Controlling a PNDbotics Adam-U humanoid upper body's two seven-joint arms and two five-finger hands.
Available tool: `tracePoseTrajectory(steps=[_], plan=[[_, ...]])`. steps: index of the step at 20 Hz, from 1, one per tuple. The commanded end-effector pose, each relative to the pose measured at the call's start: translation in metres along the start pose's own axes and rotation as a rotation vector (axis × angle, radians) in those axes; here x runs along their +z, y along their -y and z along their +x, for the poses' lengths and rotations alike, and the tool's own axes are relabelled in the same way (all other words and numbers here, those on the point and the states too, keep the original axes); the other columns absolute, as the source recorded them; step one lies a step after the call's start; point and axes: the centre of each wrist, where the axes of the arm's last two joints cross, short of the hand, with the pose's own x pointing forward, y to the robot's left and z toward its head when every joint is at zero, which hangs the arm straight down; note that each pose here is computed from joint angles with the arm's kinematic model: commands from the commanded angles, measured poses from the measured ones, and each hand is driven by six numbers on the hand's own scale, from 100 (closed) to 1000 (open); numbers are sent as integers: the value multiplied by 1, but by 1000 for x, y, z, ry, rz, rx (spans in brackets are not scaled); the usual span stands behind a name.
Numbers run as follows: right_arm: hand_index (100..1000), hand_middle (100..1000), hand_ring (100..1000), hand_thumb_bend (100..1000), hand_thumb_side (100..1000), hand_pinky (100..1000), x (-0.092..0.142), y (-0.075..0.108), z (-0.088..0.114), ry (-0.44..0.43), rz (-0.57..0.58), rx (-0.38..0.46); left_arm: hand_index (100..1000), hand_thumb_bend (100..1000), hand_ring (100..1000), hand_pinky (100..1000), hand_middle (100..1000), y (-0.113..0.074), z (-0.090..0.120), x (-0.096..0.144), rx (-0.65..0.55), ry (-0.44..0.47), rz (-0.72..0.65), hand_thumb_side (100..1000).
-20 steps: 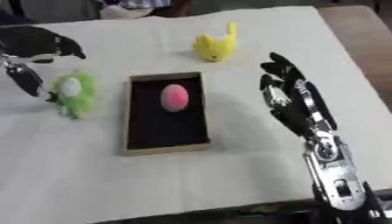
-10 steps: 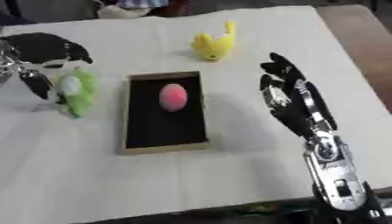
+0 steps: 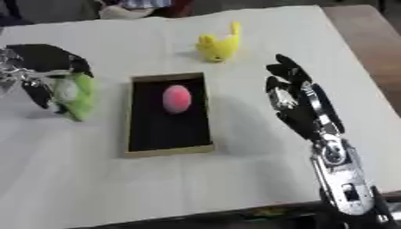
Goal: Pick up objects on the table and place them in the box.
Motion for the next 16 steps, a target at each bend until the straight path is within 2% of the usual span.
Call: tracePoseTrajectory(steps=[1,3,6,8,11,16], plan=[[962,816,915,100,645,836,-2,5,4,16,3,19,771,528,668,758,684,-9,-12,12,2,-29,5,140],[962,816,915,100,646,836,-2,5,4,16,3,18,692,465,576,709,586,-13,-12,15,13,-34,48,103],[962,816,915,100,647,836,-2,5,4,15,1,18,651,410,535,693,539,-22,-12,23,28,-39,142,100],[962,816,915,100,648,836,-2,5,4,15,1,18,644,368,528,691,529,-33,-11,31,33,-40,206,100],[962,816,916,100,647,837,-1,5,4,15,1,18,646,353,530,693,531,-53,-4,42,43,-17,318,100],[962,815,916,100,649,837,-1,4,4,15,5,16,659,356,547,705,547,-96,29,49,-35,116,422,100]])
